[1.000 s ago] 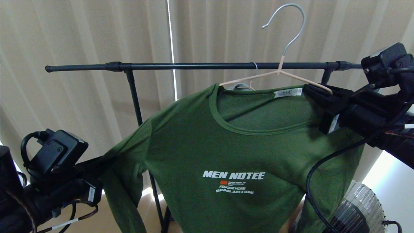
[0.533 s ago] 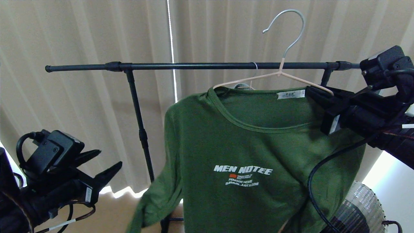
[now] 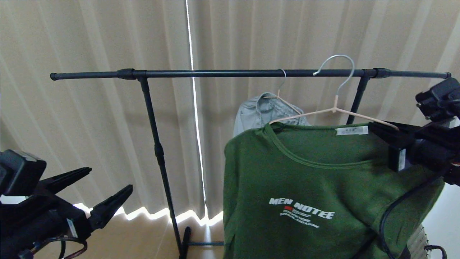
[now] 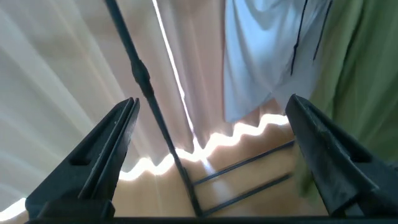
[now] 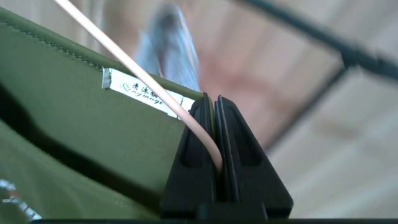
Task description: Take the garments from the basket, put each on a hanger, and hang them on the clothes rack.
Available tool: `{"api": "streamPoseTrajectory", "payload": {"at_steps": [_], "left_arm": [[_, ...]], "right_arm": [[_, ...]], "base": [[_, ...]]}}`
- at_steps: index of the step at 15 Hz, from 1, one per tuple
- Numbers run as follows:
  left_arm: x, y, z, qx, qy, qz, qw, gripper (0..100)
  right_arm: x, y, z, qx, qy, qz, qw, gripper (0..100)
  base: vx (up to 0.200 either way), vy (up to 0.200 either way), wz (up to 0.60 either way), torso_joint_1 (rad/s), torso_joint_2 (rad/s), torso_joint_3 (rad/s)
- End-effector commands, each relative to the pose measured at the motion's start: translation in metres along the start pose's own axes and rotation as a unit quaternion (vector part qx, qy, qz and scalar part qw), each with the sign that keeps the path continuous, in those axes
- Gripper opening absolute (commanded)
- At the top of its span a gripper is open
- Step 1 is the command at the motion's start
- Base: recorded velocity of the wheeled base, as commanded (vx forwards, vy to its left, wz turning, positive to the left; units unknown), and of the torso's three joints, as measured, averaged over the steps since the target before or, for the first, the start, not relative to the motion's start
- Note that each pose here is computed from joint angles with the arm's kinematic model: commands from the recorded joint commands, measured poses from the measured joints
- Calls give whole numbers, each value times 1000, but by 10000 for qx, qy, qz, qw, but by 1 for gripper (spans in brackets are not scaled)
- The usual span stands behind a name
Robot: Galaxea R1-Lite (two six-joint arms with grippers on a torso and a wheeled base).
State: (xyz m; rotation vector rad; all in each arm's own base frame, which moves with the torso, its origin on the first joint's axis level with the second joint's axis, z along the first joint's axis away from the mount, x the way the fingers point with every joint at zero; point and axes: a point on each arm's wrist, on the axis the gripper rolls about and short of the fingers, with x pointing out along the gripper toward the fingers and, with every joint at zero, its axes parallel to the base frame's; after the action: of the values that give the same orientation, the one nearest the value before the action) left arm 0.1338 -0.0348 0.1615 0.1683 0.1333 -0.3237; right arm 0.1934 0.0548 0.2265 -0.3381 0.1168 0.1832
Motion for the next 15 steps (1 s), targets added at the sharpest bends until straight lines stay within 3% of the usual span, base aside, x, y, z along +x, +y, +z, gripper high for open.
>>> {"api": "streamPoseTrajectory", "payload": {"at_steps": [1, 4, 6, 10, 15], "left_arm": [[-17, -1, -7, -78, -103, 90, 9999, 100], [-22, 0, -7, -80, -179, 155, 9997, 100], [-22, 1, -7, -114, -161, 175, 9997, 100], [-24, 12, -6, -161, -186, 655, 9975, 100], [-24, 14, -6, -171, -169, 722, 9971, 100]], "right_arm": [[-30, -16, -11, 66, 111, -402, 9991, 0], [-62, -30, -31, 159, 536, -962, 9938, 0], [-72, -30, -37, 187, 717, -1043, 9918, 0], [-78, -28, -58, 229, 1051, -1172, 9873, 0], [-83, -41, -80, 425, 1620, -1877, 9678, 0]], "base": [[0, 0, 0, 0, 0, 0], [0, 0, 0, 0, 0, 0], [0, 0, 0, 0, 0, 0], [0, 0, 0, 0, 0, 0], [0, 0, 0, 0, 0, 0]]}}
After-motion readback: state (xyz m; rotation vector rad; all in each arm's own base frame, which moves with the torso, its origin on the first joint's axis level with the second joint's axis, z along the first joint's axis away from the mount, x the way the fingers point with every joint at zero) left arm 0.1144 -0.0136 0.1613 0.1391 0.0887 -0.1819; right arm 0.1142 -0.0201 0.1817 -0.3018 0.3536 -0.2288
